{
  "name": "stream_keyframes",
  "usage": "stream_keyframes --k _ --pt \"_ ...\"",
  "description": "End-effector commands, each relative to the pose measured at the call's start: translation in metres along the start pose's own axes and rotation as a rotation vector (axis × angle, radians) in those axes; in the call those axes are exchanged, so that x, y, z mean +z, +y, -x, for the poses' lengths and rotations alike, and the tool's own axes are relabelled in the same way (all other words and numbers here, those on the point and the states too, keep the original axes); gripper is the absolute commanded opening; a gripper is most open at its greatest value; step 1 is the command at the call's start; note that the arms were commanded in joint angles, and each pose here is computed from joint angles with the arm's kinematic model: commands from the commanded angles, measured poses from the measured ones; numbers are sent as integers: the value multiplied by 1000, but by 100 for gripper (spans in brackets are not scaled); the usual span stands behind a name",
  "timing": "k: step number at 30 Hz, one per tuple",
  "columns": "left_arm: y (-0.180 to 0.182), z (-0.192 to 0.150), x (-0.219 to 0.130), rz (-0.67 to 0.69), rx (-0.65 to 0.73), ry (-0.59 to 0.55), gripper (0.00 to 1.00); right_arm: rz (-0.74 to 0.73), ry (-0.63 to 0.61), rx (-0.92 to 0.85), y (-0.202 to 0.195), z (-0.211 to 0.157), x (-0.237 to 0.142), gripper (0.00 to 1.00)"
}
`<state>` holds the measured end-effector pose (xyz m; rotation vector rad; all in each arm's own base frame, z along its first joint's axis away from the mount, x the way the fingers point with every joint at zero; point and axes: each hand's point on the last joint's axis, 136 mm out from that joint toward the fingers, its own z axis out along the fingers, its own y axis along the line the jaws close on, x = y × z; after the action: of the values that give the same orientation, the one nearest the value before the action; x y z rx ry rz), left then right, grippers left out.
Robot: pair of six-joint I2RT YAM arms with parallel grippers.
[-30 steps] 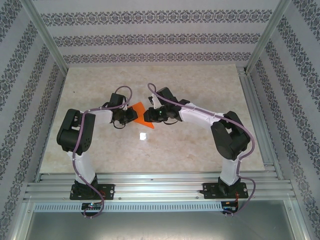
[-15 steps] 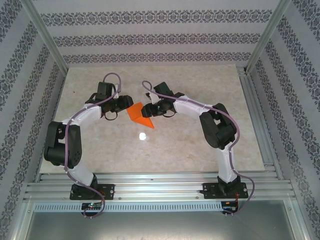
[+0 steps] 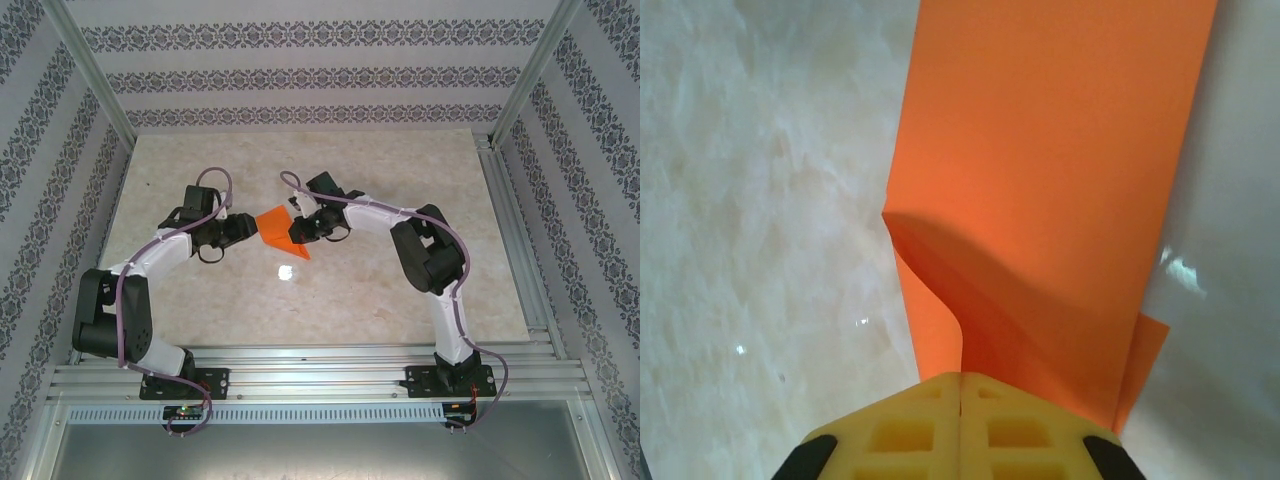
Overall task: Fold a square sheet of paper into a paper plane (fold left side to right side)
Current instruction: Move the paper to the center of the table.
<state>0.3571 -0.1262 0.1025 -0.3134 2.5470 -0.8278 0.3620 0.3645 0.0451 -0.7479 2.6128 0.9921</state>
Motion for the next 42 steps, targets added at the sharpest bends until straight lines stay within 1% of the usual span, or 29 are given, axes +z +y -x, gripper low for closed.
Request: stream_keyframes --k 1,7,11,14,16,18,22,23,25,28,33,39,42 --pt "-8 -9 -8 -61 10 24 52 8 -59 -57 21 4 -33 0" --pt "-22 -10 -15 -125 -12 20 55 10 -68 -36 30 -22 -62 0" --pt "-34 -20 -5 -174 -19 58 55 11 -45 4 24 -39 -58 2" --pt "-34 -33 8 -172 -39 96 55 10 -25 23 18 -49 -50 3" --pt "-31 -40 16 -184 -80 105 55 -1 -5 32 14 -56 -45 7" --pt "-25 -44 22 -185 -134 99 55 -32 11 34 7 -62 -45 13" --pt "-17 -48 28 -183 -206 83 56 -100 -25 8 1 -57 -64 25" --pt "-17 -49 30 -188 -224 88 56 -115 -32 -4 1 -55 -69 29" --pt "-22 -53 35 -208 -242 105 56 -130 -28 -18 0 -55 -71 33" --pt "-30 -58 46 -222 -260 129 55 -108 -2 -23 2 -58 -63 36" --pt "-33 -63 63 -207 -266 148 55 -146 25 -14 -10 -60 -52 34" --pt "-30 -60 68 -164 -257 142 55 -186 44 9 -25 -62 -44 28" --pt "-30 -59 70 -163 -256 147 56 -205 51 24 -32 -63 -42 27"
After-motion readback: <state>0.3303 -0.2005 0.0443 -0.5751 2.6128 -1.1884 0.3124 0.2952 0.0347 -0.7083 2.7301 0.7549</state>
